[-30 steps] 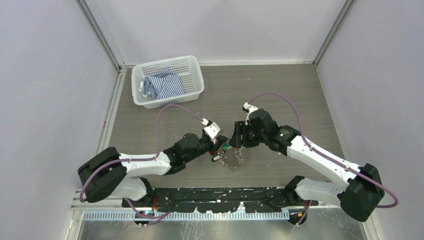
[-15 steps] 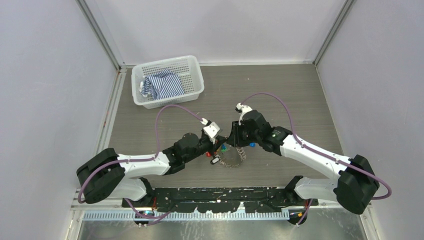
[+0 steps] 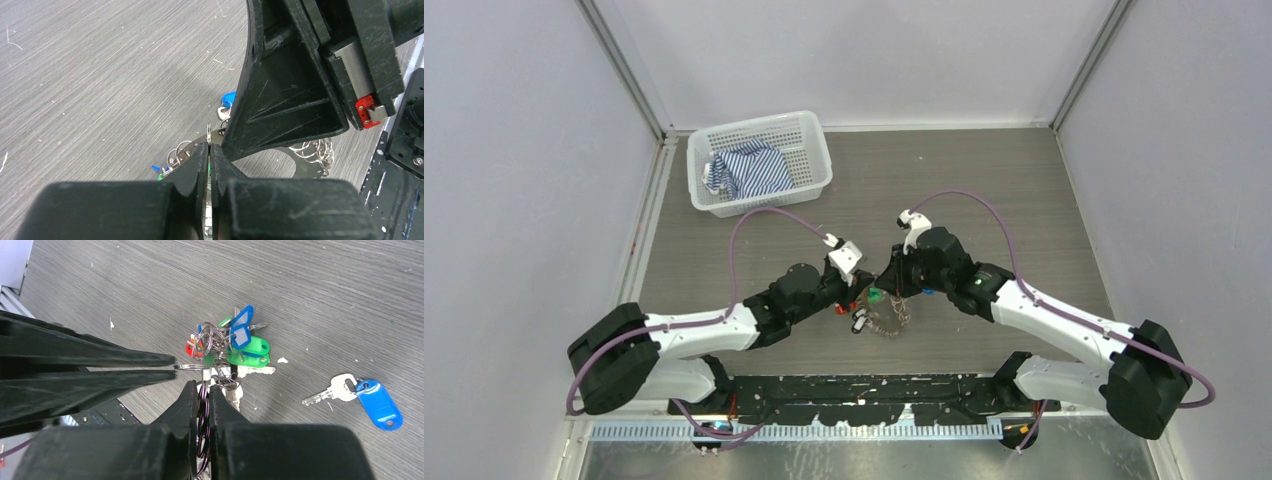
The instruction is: Remove the keys from the keyring
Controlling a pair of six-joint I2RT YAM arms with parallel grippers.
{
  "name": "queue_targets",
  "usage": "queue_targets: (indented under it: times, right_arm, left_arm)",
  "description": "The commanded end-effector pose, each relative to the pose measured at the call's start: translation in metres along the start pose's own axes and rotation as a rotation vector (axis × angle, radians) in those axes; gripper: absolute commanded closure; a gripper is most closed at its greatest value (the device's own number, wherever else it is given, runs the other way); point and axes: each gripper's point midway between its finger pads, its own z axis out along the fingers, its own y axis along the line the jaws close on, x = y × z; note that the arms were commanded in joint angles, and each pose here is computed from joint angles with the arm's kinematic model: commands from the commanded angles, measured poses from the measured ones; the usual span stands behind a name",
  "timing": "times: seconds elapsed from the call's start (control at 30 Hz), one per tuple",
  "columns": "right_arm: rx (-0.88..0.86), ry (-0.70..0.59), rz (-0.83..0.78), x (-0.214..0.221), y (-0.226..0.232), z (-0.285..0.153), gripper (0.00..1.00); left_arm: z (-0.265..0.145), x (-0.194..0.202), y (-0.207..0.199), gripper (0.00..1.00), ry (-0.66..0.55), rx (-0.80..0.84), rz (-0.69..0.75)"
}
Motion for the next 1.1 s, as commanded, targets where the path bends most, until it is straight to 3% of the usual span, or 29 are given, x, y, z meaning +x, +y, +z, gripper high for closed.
queue_targets:
  times: [0.0, 0.17, 0.27, 0.47, 0.83, 1.07]
  right_arm:
    - [-0.031, -0.149, -0.058, -0.025, 0.003, -0.01, 0.99]
    - [-0.112, -0.258, -0.11, -0.038, 0.017, -0.025, 0.99]
    - [-0.162, -0.29, -0.138, -0.042, 0.025, -0.032, 0.99]
    - [-0.261, -0.356, -0.176, -0.054, 0.047, -0.054, 0.99]
    - [-0.323, -0.354, -0.199, -0.063, 0.067, -0.079, 0.99]
    - [-0.339, -0.337, -0.199, -0.063, 0.072, -0.088, 0.99]
  left_arm:
    - [-0.008, -0.057, -0.009, 0.89, -0.121, 0.029, -0.016]
    - [-0.022, -0.066, -0.008, 0.73, -0.103, 0.018, -0.016]
    - [-0.032, -0.071, 0.0, 0.68, -0.096, -0.022, -0.012]
    - [-0.051, -0.067, 0.017, 0.72, -0.068, -0.078, -0.066]
    - [-0.06, -0.056, -0.014, 0.69, -0.113, 0.131, -0.143]
    - [-0.058, -0.045, -0.018, 0.73, -0.107, 0.156, -0.16]
